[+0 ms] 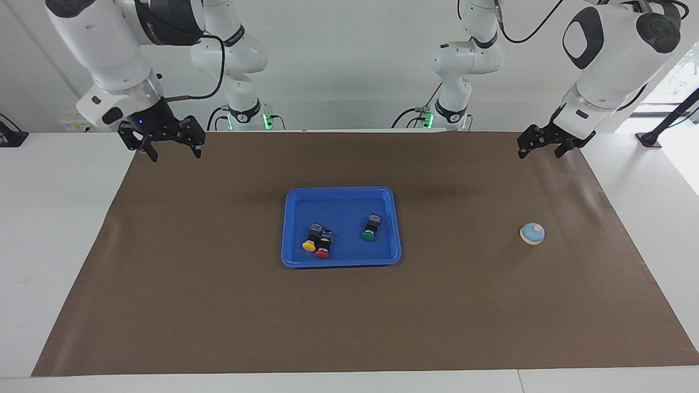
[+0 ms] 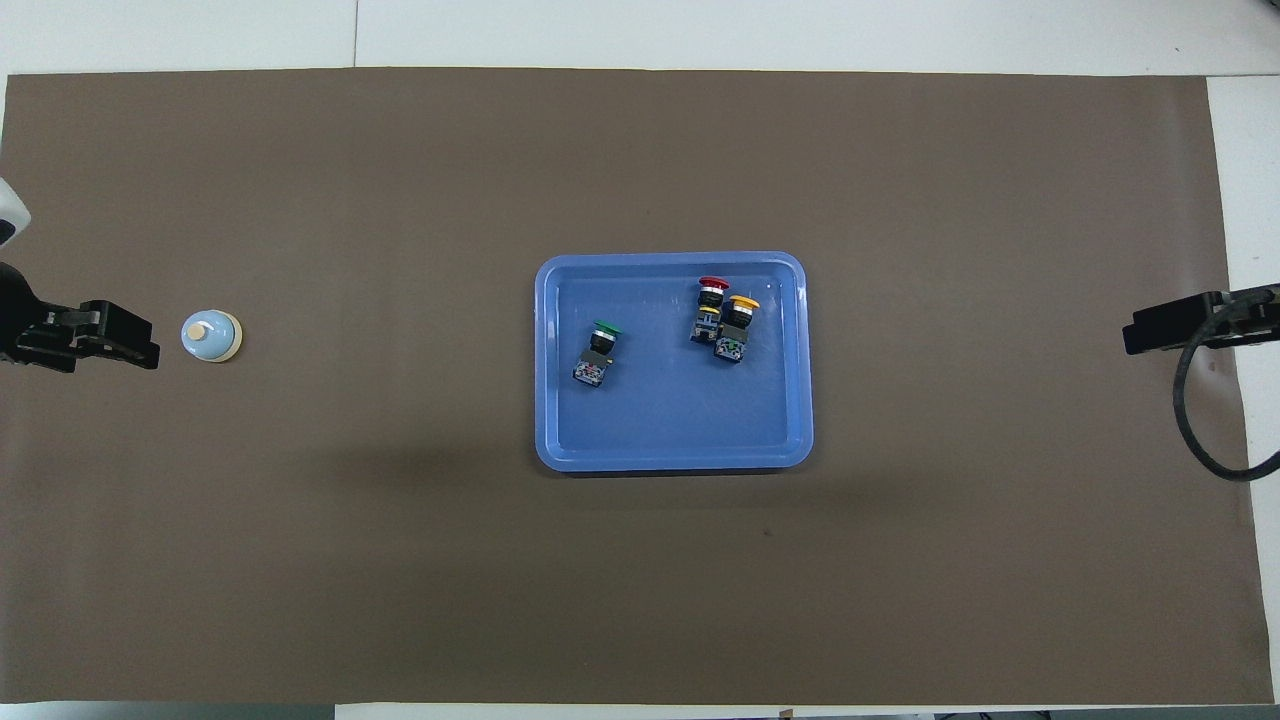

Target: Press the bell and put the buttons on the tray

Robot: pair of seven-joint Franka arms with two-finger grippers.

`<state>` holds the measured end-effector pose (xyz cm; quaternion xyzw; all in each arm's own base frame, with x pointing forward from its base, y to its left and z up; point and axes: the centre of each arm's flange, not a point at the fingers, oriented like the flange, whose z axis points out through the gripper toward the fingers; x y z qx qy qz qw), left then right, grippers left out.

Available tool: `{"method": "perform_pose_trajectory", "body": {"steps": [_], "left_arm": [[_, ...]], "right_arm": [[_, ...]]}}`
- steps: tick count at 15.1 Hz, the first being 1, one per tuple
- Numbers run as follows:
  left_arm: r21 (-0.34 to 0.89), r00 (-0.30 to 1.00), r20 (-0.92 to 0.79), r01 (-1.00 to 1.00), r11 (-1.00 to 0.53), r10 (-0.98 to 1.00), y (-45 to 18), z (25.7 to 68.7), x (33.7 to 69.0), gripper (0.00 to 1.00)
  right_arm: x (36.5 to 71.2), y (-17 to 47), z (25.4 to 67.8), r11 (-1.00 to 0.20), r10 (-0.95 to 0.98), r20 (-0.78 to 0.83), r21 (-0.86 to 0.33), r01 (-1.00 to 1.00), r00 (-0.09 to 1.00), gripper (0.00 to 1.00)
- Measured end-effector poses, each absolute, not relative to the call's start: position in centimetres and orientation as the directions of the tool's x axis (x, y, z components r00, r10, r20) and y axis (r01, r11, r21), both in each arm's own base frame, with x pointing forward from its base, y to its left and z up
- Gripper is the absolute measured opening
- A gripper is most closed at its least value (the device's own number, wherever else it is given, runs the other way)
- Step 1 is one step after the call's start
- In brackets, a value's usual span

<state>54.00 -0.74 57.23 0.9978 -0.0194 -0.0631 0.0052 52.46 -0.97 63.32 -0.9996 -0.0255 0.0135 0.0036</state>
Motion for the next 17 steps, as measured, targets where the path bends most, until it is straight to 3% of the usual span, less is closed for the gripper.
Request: {"method": "perform_pose_trajectory", "body": {"steps": [6, 13, 17], "left_arm": [[0.011, 0.998, -0.064, 0.029, -1.0, 0.028, 2.7, 55.9, 54.9, 0.04], [0.008, 0.996, -0.007, 0.085, -0.996, 0.085, 6.3, 44.0, 59.2, 0.01], [0.007, 0.997, 0.006, 0.083, -0.997, 0.083, 6.3, 38.8, 59.5, 0.01]], "right_arm": [[52.7, -1.0, 62.8, -0.999, 0.051, -0.034, -0.008, 0.051, 0.998, 1.0], [52.8, -1.1, 63.1, -0.999, 0.049, -0.028, -0.007, 0.049, 0.998, 1.0], [52.8, -0.9, 63.1, -0.999, 0.052, -0.028, -0.007, 0.052, 0.998, 1.0]]}}
